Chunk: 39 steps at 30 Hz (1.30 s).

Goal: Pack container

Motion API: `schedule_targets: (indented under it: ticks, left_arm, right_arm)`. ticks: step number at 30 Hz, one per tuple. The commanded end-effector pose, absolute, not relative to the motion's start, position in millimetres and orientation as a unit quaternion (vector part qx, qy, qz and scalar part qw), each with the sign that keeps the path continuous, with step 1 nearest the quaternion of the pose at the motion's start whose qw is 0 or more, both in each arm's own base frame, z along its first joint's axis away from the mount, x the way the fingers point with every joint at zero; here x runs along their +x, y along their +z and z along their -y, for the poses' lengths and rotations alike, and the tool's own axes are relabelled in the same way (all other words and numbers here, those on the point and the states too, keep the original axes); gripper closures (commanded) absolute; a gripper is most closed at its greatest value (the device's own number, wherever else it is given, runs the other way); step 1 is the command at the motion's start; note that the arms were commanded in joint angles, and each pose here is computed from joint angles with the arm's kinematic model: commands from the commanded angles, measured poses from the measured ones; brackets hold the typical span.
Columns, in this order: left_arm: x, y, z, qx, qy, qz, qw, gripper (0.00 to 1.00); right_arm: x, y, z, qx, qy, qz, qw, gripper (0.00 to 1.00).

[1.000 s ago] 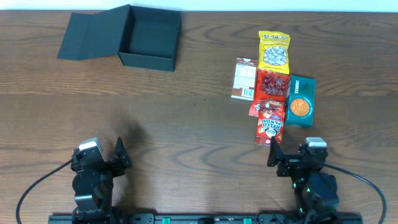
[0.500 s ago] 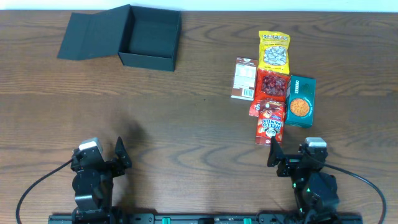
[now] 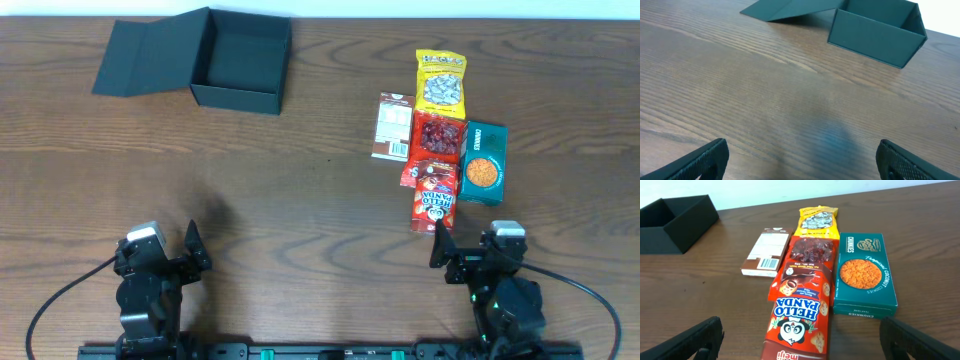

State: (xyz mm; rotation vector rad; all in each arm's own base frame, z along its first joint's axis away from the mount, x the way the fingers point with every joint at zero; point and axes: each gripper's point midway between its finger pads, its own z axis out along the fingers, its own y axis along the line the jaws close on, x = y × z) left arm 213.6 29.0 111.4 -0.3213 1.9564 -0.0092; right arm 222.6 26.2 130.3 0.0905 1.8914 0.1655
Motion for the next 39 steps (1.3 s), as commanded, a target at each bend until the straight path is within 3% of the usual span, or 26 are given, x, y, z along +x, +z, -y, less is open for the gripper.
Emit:
schedule_targets:
  ticks: [1, 29, 39]
  left_arm:
    - [212.9, 104.6, -33.3, -0.14, 0.007, -0.828, 0.543, 0.05]
    - [212.9, 104.6, -33.3, -0.14, 0.007, -0.828, 0.543, 0.05]
    - [215.3, 104.6, -6.8, -0.166, -0.101, -0.823, 0.534, 0.05]
  right_arm:
    - [222.2, 125.5, -26.5, 0.042, 0.074, -0.812, 0.578, 0.01]
    - [222.2, 125.5, -26.5, 0.042, 0.074, -0.812, 0.578, 0.01]
    - [222.2, 125.5, -26.5, 0.042, 0.074, -0.812, 0.578, 0.01]
